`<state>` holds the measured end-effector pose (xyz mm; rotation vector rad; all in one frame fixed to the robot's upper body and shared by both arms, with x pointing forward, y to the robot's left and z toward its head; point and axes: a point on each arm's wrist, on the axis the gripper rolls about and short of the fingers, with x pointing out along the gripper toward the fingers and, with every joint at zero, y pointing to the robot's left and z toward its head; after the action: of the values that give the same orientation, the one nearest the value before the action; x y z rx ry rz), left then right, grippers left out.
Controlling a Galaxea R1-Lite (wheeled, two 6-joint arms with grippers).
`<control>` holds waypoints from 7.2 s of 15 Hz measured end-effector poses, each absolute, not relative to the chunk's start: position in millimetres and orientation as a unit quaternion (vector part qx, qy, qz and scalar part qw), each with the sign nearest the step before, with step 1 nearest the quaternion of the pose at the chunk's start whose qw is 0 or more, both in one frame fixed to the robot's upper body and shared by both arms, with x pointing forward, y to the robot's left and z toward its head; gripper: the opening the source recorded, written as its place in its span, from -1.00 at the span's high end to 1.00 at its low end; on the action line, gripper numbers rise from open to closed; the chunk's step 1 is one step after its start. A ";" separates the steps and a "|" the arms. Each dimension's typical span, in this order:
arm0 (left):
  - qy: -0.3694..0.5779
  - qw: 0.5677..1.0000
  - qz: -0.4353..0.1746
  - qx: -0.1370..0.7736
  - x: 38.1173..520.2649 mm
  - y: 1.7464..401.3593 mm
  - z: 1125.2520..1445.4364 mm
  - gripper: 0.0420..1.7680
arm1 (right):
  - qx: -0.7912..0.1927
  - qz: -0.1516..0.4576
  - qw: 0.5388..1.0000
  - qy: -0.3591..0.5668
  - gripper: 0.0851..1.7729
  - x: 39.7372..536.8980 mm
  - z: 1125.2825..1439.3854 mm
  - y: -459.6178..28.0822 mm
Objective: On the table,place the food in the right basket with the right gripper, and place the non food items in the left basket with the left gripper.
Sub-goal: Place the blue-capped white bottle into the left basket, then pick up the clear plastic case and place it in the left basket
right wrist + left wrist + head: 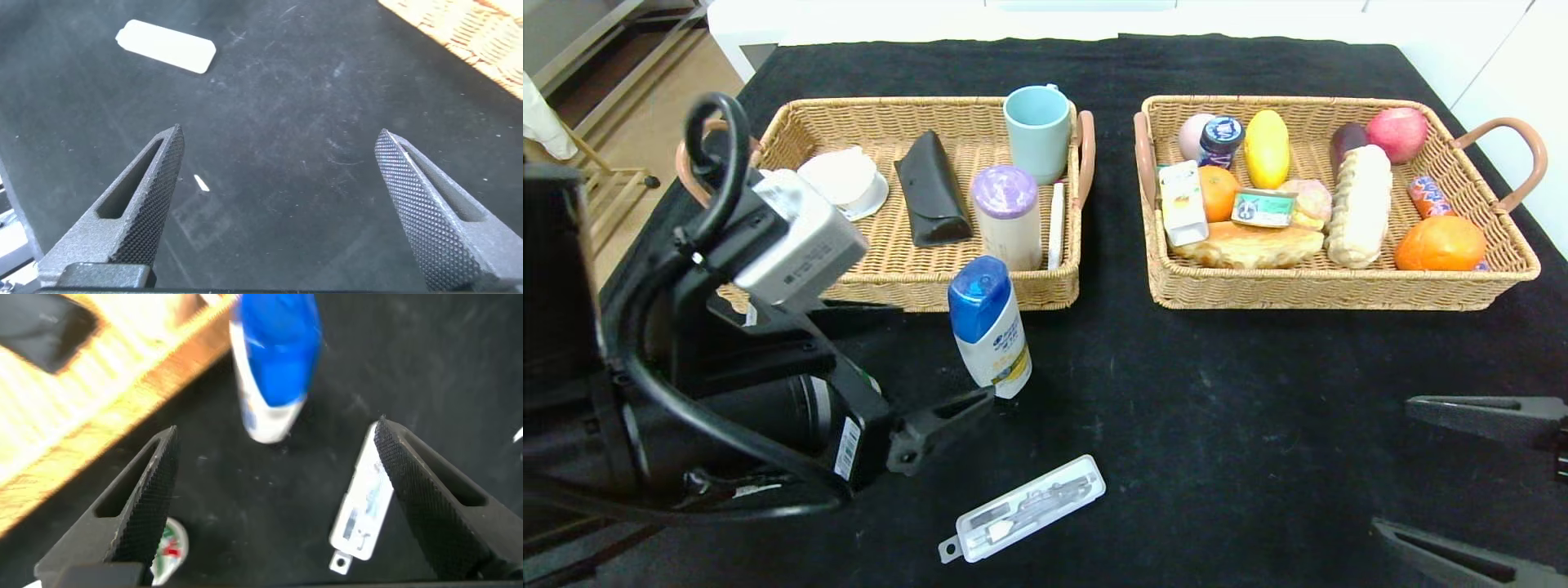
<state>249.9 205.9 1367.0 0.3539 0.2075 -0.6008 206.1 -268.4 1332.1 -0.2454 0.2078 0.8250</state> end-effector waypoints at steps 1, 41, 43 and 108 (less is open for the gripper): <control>0.108 0.933 -0.295 0.177 251.4 202.9 1362.8 -0.94 | -0.119 0.398 0.904 0.100 -0.92 206.3 1332.6 -268.6; 0.087 0.956 -0.241 0.144 292.9 163.7 1341.1 0.39 | -0.119 0.399 0.903 0.104 -0.93 205.3 1329.4 -269.2; 0.087 0.956 -0.240 0.143 292.9 163.8 1340.9 0.39 | -0.119 0.399 0.903 0.105 -0.93 205.2 1329.2 -269.2; -0.035 0.989 -0.129 0.058 390.4 214.8 1444.6 -0.63 | -0.120 0.382 0.909 0.116 -0.93 218.6 1322.9 -268.6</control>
<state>390.4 214.8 1444.6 0.1161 -0.0697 -0.2582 218.6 -268.6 1322.9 -0.2470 0.2402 0.7881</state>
